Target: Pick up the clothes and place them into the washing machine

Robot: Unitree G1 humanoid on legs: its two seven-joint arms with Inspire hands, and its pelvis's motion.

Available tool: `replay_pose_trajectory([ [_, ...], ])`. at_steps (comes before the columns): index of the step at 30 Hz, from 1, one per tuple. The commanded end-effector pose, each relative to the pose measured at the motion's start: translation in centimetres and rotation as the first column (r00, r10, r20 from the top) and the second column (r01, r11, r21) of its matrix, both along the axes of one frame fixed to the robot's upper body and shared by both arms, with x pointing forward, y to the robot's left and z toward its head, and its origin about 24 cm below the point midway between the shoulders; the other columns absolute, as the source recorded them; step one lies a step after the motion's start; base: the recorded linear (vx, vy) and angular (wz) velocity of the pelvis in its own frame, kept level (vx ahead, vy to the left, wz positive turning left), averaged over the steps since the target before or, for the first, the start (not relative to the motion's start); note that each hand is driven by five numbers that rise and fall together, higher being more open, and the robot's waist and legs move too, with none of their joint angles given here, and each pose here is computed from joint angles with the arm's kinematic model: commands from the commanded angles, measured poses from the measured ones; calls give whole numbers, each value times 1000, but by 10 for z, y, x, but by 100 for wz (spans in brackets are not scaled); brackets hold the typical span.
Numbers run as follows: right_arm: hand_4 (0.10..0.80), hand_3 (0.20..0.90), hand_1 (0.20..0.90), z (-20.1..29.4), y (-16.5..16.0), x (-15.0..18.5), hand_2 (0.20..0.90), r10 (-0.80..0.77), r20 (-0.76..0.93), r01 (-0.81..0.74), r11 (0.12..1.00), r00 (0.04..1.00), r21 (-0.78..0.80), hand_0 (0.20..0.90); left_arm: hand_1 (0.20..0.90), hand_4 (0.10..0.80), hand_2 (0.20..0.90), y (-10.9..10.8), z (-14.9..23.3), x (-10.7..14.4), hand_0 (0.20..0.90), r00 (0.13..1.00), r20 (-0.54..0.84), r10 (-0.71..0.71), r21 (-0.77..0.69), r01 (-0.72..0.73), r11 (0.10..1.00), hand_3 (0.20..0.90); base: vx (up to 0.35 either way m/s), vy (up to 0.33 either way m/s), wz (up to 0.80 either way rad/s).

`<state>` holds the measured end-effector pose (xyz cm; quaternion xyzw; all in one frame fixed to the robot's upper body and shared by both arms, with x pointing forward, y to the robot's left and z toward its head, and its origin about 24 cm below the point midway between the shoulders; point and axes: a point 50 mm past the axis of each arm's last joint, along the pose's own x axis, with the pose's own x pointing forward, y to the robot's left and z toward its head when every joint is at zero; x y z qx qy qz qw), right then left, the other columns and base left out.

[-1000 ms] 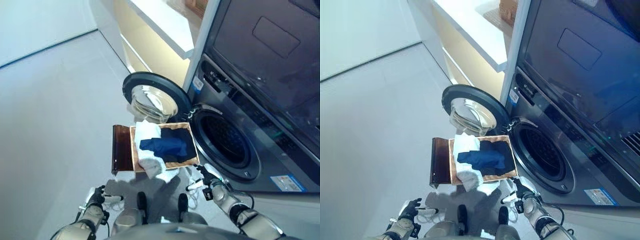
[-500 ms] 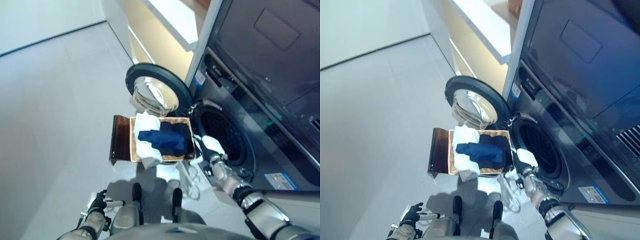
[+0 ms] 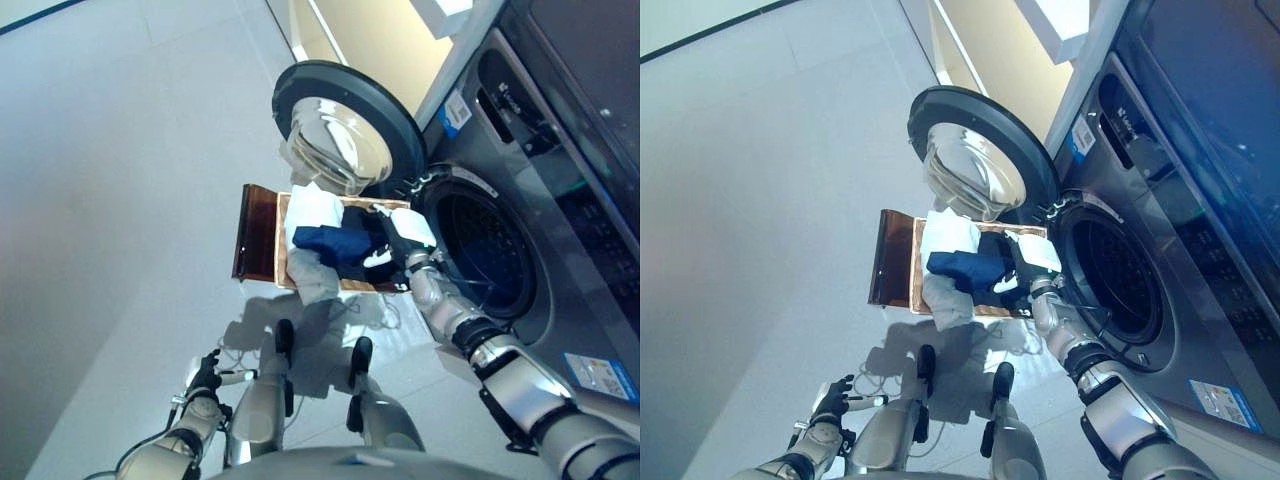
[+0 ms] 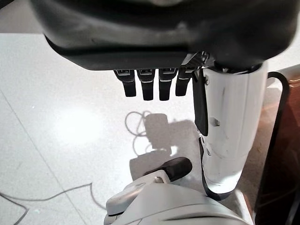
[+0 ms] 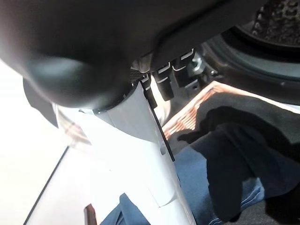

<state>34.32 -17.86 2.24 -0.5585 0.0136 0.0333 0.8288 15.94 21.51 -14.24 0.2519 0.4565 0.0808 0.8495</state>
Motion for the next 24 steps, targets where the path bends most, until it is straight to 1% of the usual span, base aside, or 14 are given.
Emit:
replay_pose_trajectory([
  [1,800,900,900,41,12,17,900,31,193,-38,999,981,33,900,900,800,900,3,-4,-12,900,999,-48,2,47,0,999,900,9,33,0],
  [4,800,900,900,40,12,16,900,34,189,-41,999,981,35,900,900,800,900,6,-2,-8,900,999,-38,10,53,-8,999,900,8,63,-2],
  [6,800,900,900,47,12,19,900,35,209,-43,999,977,33,900,900,800,900,13,2,-2,900,1000,-15,22,77,-21,997,900,-28,48,14],
  [8,800,900,900,55,12,23,900,34,243,-39,999,969,17,900,900,800,900,20,8,7,900,998,30,52,98,-55,994,900,-46,-92,2],
  [10,800,900,900,55,12,24,900,34,243,-38,999,969,8,900,900,800,900,21,9,8,900,998,39,57,109,-61,992,900,8,-133,-2],
  [13,800,900,900,60,10,26,900,28,251,-31,999,968,7,900,900,800,900,18,6,2,900,999,23,45,112,-48,993,900,51,-109,3],
  [14,800,900,900,68,6,28,900,7,281,-15,999,960,28,900,900,800,900,16,3,-4,900,999,4,54,102,-54,993,900,51,-61,0],
  [18,800,900,900,87,-3,31,900,-23,351,8,999,936,45,900,900,800,900,11,1,-3,900,1000,-8,14,99,-13,995,900,14,-30,17],
  [24,800,900,900,117,-16,37,900,-55,443,44,998,895,36,900,900,800,900,11,2,-3,900,1000,0,25,97,-25,995,900,-23,15,14],
])
